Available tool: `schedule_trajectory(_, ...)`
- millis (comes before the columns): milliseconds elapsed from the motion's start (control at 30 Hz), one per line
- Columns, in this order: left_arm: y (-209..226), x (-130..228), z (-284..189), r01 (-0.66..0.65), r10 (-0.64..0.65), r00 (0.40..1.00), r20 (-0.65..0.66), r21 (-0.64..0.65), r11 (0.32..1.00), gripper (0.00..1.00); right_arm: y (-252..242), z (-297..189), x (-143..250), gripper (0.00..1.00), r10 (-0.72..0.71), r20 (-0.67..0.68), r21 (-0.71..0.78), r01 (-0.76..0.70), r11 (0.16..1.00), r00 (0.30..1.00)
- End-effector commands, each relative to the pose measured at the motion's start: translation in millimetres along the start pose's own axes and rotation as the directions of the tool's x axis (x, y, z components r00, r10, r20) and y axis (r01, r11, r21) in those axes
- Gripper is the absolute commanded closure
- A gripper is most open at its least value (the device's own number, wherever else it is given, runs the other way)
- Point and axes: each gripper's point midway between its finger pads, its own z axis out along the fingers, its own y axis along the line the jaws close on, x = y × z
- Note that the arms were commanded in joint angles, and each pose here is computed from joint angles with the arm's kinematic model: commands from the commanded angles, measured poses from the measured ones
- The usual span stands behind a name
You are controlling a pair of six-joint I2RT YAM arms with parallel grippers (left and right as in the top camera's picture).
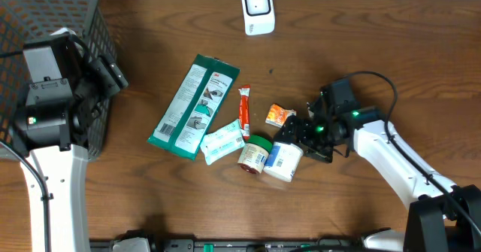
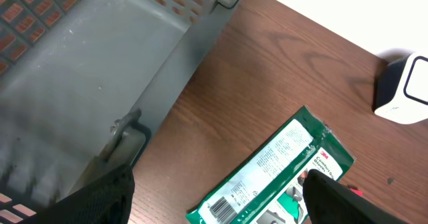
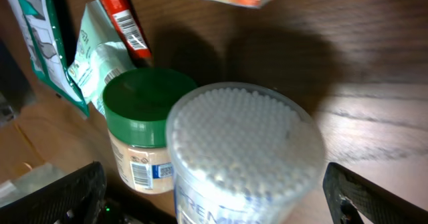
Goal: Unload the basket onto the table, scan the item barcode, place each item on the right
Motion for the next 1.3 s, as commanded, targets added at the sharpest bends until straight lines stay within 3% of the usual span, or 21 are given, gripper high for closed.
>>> schedule_trajectory(0, 4, -5, -4, -0.003, 0.003, 1.000, 0.017, -0.014, 1.000, 0.17, -7, 5, 0, 0.01, 0.015, 0.035, 0.072, -0.017, 0.997, 0.999)
schedule_trajectory(233, 4, -5, -4, -0.003, 0.003, 1.000, 0.017, -0.014, 1.000, 0.17, -11, 9, 1, 0.01, -0.008, 0.062, 0.138, 0.000, 0.990, 0.998)
schedule_trajectory(500, 4, -5, -4, -0.003, 0.003, 1.000, 0.017, -0.014, 1.000, 0.17, -20, 17, 10, 0.01, 0.126, 0.061, 0.144, -0.133, 0.981, 0.990)
schedule_trajectory(800, 4, -5, -4, -0.003, 0.003, 1.000, 0.017, -0.014, 1.000, 0.17, -22, 22, 8, 0.06, 0.031, 0.062, 0.139, -0.039, 0.990, 0.998)
schedule_trajectory(967, 4, -5, -4, -0.003, 0.003, 1.000, 0.017, -0.014, 1.000, 0.17, -28, 23, 5, 0.01, 0.068, 0.092, 0.157, -0.082, 0.984, 0.993)
schedule_trajectory(1133, 4, -5, -4, -0.003, 0.003, 1.000, 0.017, -0.014, 1.000, 0.17, -28, 23, 4, 0.12, 0.069, 0.096, 0.152, -0.083, 0.985, 0.993)
schedule_trajectory(1267, 4, -5, -4, -0.003, 0.003, 1.000, 0.017, -0.014, 1.000, 0.17, -30, 25, 7, 0.14, 0.067, 0.091, 0.164, -0.082, 0.983, 0.994)
